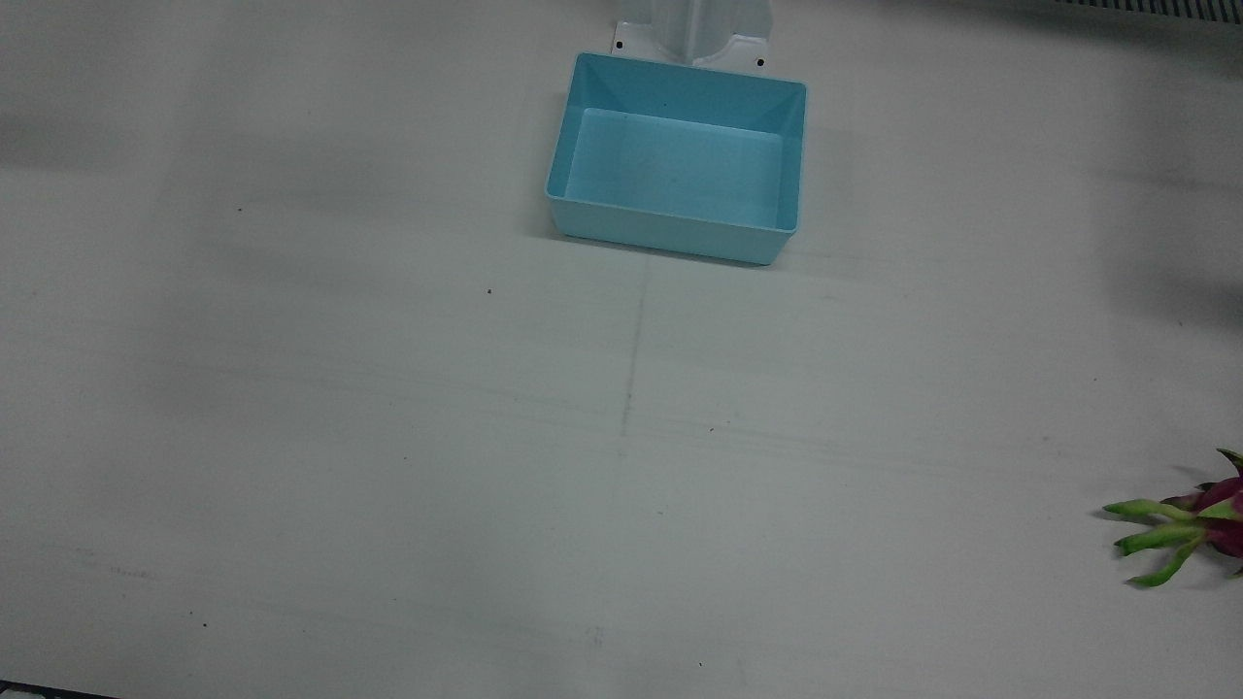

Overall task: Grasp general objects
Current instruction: 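Move the left hand down toward the pink dragon fruit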

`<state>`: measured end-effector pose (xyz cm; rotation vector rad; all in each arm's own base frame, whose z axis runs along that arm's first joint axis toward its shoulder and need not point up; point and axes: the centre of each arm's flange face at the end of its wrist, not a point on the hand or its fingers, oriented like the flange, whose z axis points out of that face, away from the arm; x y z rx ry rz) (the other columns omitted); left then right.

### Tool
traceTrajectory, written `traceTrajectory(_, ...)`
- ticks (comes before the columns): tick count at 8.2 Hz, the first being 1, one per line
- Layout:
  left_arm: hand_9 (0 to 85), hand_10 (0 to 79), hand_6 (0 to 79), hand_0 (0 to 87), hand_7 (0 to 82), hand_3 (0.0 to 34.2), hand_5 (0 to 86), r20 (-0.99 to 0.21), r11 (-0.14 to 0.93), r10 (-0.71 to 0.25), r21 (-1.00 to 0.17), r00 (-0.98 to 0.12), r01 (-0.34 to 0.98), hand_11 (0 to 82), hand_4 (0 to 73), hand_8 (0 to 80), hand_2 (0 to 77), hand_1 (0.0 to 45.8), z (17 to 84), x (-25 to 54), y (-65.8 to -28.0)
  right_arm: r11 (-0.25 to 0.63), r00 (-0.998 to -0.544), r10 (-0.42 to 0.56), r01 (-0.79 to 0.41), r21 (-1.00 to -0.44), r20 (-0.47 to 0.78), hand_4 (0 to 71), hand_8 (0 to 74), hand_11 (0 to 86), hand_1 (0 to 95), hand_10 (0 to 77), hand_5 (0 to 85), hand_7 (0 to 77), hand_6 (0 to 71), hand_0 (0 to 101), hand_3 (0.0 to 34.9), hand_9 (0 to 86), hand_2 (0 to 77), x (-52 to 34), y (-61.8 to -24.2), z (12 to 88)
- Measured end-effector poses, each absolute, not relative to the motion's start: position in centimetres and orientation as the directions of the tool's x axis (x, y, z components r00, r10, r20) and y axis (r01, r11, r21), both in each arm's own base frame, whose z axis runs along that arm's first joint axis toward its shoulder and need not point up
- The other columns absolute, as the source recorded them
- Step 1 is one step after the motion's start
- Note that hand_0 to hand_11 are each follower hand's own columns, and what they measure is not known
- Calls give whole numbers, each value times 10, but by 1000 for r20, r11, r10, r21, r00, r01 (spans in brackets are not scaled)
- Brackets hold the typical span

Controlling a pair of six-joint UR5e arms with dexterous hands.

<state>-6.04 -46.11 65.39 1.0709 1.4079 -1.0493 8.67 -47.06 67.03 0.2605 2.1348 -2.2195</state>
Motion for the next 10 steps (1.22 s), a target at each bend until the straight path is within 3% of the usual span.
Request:
traceTrajectory(6, 5, 16, 38, 707, 87, 0, 224, -994, 204, 65, -76, -91, 976, 22, 60, 49, 600, 0, 661, -62, -461, -45, -984, 80, 153, -987, -156, 0, 0, 5, 387, 0, 5, 0, 0, 0, 0, 11, 774, 86, -471, 670)
traceTrajectory(7, 5, 16, 93, 654, 202, 0, 278, -993, 198, 66, -82, -96, 977, 22, 114, 65, 600, 0, 662, -64, -461, -45, -984, 81, 153, -987, -156, 0, 0, 5, 387, 0, 5, 0, 0, 0, 0, 11, 774, 86, -471, 670)
traceTrajectory(8, 5, 16, 207, 613, 311, 0, 371, -993, 194, 66, -88, -103, 977, 49, 169, 153, 600, 0, 663, -64, -461, -45, -984, 80, 153, -987, -156, 0, 0, 5, 387, 0, 5, 0, 0, 0, 0, 11, 774, 86, -471, 670)
traceTrajectory(9, 5, 16, 207, 613, 311, 0, 371, -992, 193, 66, -93, -108, 977, 49, 169, 153, 600, 0, 664, -64, -460, -45, -984, 80, 153, -987, -156, 0, 0, 5, 387, 0, 5, 0, 0, 0, 0, 11, 774, 87, -471, 670)
traceTrajectory(10, 11, 218, 360, 679, 545, 0, 502, -992, 192, 66, -96, -110, 977, 284, 180, 300, 600, 0, 664, -64, -460, -45, -985, 80, 153, -987, -156, 0, 0, 5, 387, 0, 5, 0, 0, 0, 0, 11, 774, 87, -471, 670)
